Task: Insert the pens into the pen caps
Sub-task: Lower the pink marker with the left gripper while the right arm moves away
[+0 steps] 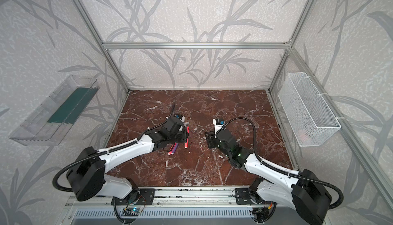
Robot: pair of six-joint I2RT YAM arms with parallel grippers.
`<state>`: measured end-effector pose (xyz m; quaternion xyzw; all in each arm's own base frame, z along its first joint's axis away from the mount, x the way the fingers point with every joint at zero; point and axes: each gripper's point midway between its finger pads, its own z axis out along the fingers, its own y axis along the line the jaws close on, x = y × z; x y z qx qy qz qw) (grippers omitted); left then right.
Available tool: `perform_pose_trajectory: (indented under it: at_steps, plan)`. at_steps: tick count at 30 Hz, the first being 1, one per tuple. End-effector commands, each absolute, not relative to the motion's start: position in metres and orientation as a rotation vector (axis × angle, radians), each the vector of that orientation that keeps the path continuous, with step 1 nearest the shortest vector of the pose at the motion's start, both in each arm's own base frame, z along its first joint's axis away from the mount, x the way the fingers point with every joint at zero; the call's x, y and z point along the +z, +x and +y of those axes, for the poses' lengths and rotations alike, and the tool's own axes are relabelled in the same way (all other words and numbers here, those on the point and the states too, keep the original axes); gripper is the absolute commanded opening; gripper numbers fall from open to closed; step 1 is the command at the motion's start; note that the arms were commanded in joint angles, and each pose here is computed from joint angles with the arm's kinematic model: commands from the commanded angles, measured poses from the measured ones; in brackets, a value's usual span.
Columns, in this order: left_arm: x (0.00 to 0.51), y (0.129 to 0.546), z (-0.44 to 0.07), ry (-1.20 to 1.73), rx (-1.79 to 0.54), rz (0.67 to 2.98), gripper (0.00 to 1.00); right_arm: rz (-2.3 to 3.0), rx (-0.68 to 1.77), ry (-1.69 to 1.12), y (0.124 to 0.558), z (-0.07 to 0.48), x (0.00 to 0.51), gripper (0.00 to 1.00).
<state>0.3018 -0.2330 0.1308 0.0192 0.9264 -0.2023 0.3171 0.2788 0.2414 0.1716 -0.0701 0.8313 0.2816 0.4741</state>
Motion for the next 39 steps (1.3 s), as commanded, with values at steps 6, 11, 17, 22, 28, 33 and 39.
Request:
perform_pose_trajectory:
  at_steps: [6,11,17,22,28,33,39]
  plan:
    - [0.161,0.314,-0.108,-0.31,-0.275,2.306,0.0,2.0,0.641,-0.38,0.325,0.302,0.205,0.54]
    - [0.175,0.314,-0.036,-0.541,-0.168,2.21,0.0,1.976,0.645,-0.606,0.366,0.37,0.221,0.59]
    - [0.175,0.331,0.003,-0.684,-0.151,2.168,0.0,1.911,0.612,-0.898,0.416,0.446,0.222,0.62]
    - [0.155,0.361,-0.029,-0.58,-0.264,2.3,0.0,1.957,0.547,-0.966,0.442,0.462,0.223,0.62]
    - [0.13,0.343,-0.175,-0.139,-0.303,2.471,0.0,1.984,0.486,-0.571,0.473,0.372,0.235,0.63]
    - [0.098,0.327,-0.236,-0.079,-0.404,2.531,0.0,1.987,0.438,-0.264,0.469,0.268,0.234,0.65]
    - [0.066,0.324,-0.288,-0.017,-0.41,2.62,0.0,2.051,0.332,-0.103,0.444,0.207,0.212,0.65]
